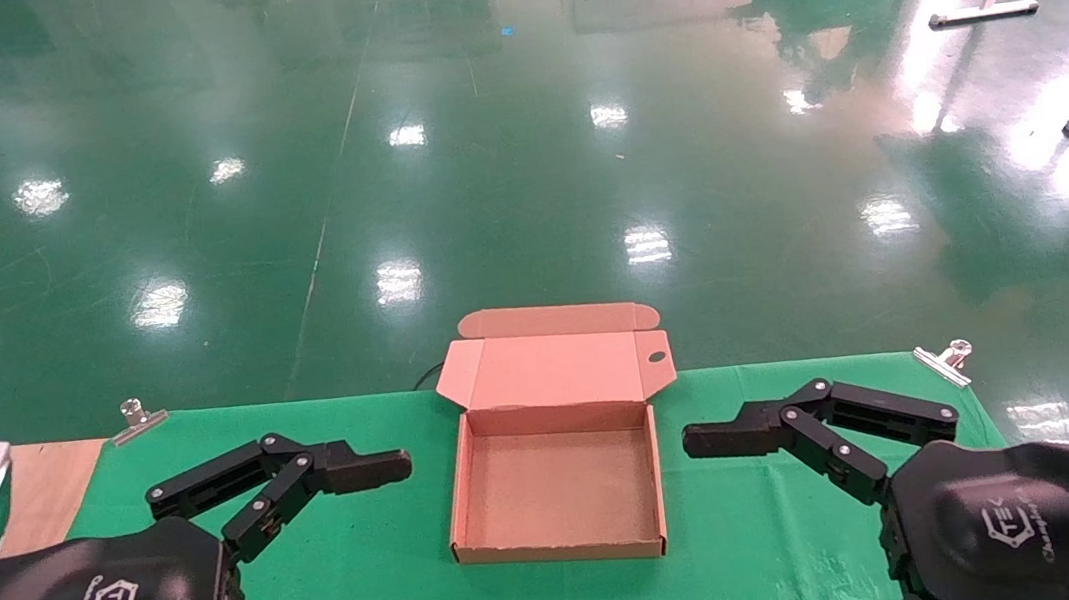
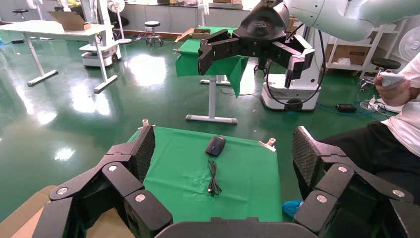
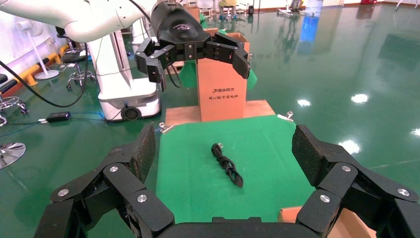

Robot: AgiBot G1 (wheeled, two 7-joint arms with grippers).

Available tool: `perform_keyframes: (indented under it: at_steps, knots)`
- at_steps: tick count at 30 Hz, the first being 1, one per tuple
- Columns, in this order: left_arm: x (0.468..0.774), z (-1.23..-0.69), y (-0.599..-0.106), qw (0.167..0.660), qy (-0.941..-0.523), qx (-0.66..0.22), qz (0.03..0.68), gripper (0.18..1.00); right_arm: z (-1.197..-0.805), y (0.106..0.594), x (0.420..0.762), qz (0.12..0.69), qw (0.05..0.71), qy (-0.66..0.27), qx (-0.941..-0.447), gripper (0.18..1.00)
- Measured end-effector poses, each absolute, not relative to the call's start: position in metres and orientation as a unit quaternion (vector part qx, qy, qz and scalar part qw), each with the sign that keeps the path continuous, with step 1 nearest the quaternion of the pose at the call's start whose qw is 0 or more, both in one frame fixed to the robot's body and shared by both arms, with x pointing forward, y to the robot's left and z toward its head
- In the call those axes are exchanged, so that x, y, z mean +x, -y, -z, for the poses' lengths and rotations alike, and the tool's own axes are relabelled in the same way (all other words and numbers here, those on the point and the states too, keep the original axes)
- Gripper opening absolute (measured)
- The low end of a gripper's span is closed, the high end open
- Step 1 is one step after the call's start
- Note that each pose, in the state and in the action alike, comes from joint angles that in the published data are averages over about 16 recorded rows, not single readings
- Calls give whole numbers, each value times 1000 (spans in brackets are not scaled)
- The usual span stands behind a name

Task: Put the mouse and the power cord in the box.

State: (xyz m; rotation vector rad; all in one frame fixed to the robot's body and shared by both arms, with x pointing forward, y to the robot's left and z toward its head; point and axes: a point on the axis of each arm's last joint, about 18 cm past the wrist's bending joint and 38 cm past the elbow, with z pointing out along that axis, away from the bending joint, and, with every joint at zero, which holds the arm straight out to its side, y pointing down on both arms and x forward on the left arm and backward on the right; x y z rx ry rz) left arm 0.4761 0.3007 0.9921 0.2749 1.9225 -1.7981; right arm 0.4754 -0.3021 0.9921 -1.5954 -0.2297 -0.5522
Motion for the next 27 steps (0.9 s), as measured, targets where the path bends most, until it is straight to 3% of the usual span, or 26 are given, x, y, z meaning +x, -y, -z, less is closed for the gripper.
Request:
perform_keyframes:
  at_steps: [20,27]
  knots:
    - [477,-991,-300,244,-705,99,658,1001,-992,302,476,245,658,101,-705,1001]
    - [494,-970,-299,229,-732,71,638,1001,-978,308,485,269,621,103,-729,1001]
